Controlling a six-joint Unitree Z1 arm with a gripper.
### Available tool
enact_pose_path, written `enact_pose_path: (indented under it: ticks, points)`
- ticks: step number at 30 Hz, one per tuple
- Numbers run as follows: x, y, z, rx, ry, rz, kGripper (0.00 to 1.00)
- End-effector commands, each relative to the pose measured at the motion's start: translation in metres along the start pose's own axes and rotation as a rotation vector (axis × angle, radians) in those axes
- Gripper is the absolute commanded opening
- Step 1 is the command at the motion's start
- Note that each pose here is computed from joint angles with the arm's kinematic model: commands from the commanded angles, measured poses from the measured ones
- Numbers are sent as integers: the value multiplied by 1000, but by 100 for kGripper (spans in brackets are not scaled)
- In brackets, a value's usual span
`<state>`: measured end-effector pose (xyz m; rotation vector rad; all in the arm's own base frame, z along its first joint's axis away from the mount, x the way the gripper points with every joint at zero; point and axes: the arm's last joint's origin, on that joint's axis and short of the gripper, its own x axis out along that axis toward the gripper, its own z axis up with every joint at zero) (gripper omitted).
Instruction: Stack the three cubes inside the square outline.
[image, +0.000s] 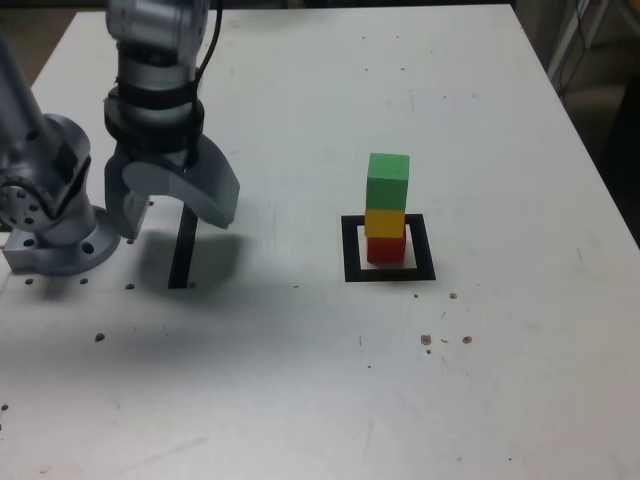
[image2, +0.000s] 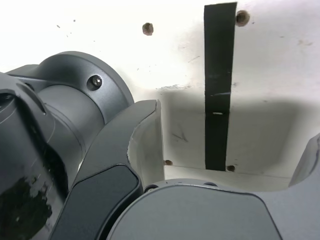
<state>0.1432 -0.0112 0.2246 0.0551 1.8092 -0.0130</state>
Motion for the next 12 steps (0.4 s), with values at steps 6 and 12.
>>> enact_pose_path:
  ticks: [6, 12]
  points:
    - [-4, 1, -7, -7, -32, -5, 100]
    - [-9, 2, -12, -10, -42, -6, 100]
